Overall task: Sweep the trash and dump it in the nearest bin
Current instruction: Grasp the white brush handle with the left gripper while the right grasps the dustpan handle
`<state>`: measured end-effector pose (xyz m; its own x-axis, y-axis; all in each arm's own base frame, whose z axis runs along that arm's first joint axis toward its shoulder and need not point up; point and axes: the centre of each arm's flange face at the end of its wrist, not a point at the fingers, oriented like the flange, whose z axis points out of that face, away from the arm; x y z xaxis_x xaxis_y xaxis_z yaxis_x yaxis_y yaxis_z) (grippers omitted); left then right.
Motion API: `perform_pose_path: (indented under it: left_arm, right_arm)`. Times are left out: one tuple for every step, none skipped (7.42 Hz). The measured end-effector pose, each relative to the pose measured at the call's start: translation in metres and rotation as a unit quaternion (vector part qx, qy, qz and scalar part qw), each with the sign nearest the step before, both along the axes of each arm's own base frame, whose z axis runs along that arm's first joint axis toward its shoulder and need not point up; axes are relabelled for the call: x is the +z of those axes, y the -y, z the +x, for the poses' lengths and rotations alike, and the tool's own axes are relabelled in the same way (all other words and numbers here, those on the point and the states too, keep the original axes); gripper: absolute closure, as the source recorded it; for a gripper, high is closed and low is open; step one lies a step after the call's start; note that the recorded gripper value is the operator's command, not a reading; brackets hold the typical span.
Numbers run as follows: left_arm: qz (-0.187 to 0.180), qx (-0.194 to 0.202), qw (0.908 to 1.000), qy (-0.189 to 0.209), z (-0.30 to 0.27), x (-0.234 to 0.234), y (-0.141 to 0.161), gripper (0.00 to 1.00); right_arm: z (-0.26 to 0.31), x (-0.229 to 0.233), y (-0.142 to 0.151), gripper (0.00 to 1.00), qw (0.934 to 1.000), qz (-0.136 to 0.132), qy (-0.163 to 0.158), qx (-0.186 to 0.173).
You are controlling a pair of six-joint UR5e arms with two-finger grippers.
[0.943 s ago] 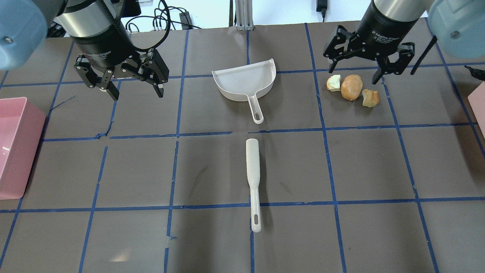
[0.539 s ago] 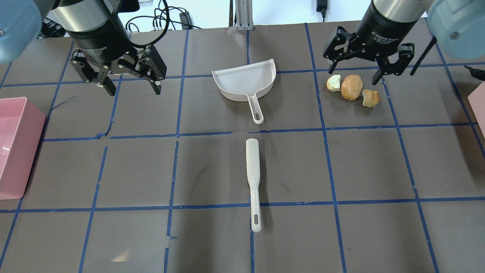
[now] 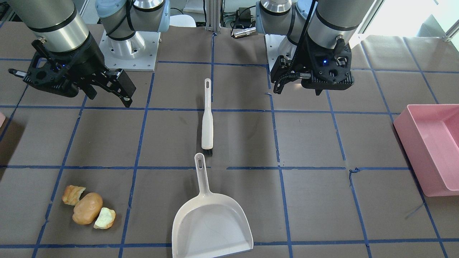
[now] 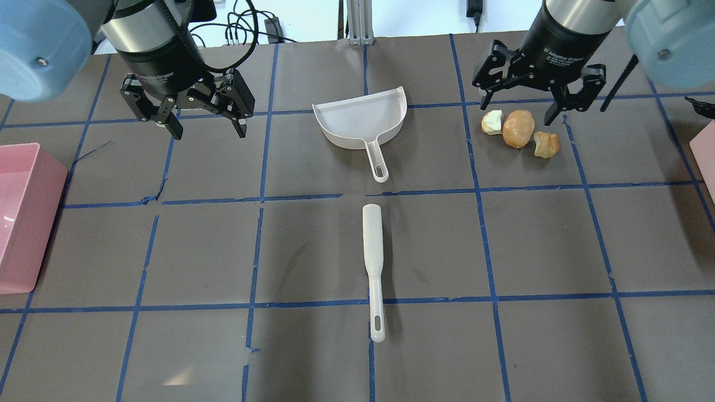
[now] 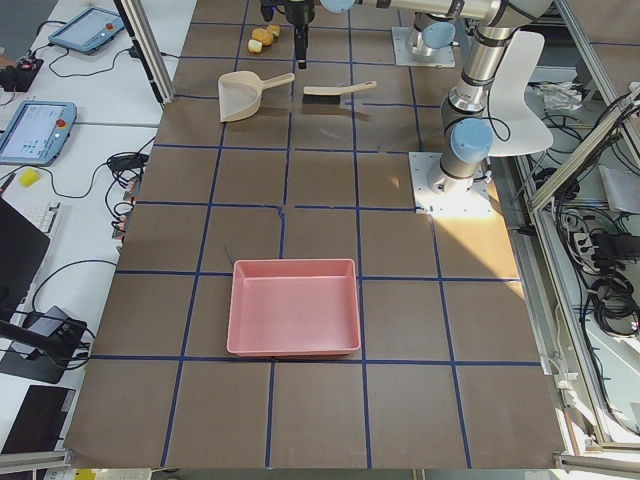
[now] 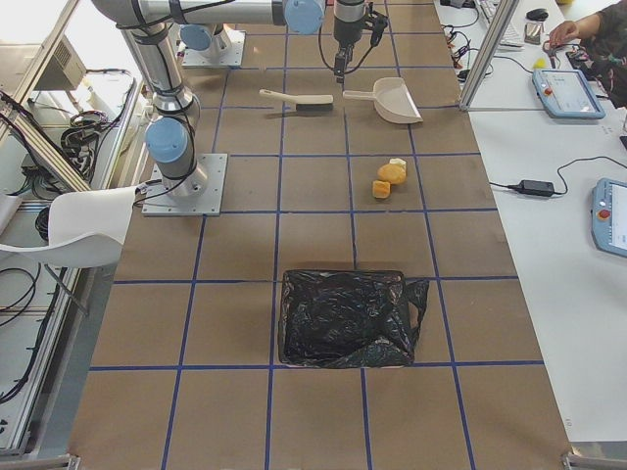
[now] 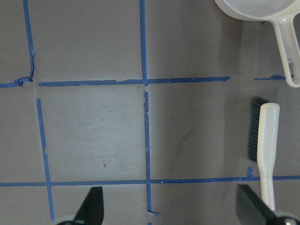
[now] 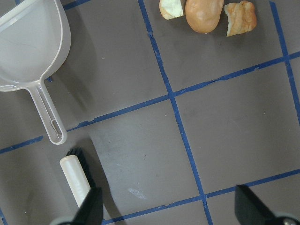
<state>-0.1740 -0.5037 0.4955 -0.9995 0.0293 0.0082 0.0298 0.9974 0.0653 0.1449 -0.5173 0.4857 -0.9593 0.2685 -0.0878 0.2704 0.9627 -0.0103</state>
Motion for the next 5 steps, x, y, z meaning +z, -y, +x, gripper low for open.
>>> perform_pose_path:
  left_arm:
    - [0.009,-0.022,0.9997,-0.004,-0.025,-0.009,-0.004,0.00]
    - [0.019,-0.047,0.9987,-0.002,-0.062,-0.020,-0.015,0.00]
    - [0.030,-0.056,0.9980,0.005,-0.100,-0.039,-0.031,0.01]
    - [0.042,-0.046,0.9980,0.012,-0.123,-0.063,-0.046,0.02]
    - [0.051,-0.031,0.9980,0.019,-0.136,-0.092,-0.062,0.02]
  right_arm:
    - [0.016,-0.009,0.009,0.00,0.9997,-0.013,0.000,0.019]
    - [0.034,-0.021,0.020,0.00,0.9990,-0.024,-0.002,0.037]
    - [0.053,-0.041,0.032,0.00,0.9974,-0.029,-0.003,0.066]
    - [0.069,-0.063,0.044,0.00,0.9946,-0.031,-0.004,0.099]
    - [0.078,-0.083,0.057,0.00,0.9925,-0.035,-0.003,0.117]
